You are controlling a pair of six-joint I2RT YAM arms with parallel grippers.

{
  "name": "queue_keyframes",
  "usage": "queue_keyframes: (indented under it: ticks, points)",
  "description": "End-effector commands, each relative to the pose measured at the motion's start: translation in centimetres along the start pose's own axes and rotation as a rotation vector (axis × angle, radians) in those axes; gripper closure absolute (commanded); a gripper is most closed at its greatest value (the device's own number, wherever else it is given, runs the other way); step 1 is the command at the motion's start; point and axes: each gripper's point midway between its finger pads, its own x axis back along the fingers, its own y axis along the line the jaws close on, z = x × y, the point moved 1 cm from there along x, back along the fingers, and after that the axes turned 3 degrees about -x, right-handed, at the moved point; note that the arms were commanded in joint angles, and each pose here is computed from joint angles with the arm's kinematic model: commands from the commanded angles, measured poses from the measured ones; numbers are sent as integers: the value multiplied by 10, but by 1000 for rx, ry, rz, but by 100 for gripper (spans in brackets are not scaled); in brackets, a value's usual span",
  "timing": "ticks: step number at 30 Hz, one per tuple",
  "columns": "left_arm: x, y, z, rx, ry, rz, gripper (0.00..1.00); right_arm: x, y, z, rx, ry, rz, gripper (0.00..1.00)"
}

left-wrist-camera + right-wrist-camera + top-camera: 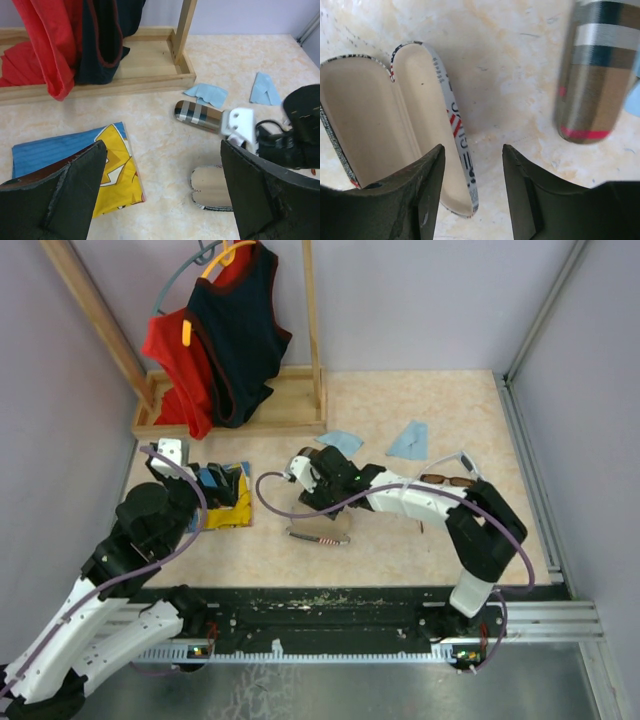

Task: Organize the sunglasses
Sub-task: Move the sunglasses case at the center of the board.

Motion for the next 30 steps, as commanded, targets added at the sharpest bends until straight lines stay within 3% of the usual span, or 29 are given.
queue_keyframes:
  ticks: [1, 7, 13, 22, 30]
  points:
    - [-5, -7, 13, 32, 14, 28, 0, 54, -28, -42, -175, -238, 181, 49]
    - [-13, -21, 42, 46, 76, 88, 0, 89, -38, -14, -630, -340, 363, 49]
    - [-20, -31, 56, 45, 112, 128, 0, 83, -14, 26, -956, -340, 338, 45]
    - [-25, -35, 67, 41, 143, 143, 0, 54, 5, 44, -1046, -288, 270, 45]
    - [-24, -34, 69, 46, 144, 138, 0, 34, 1, 49, -1042, -236, 307, 56]
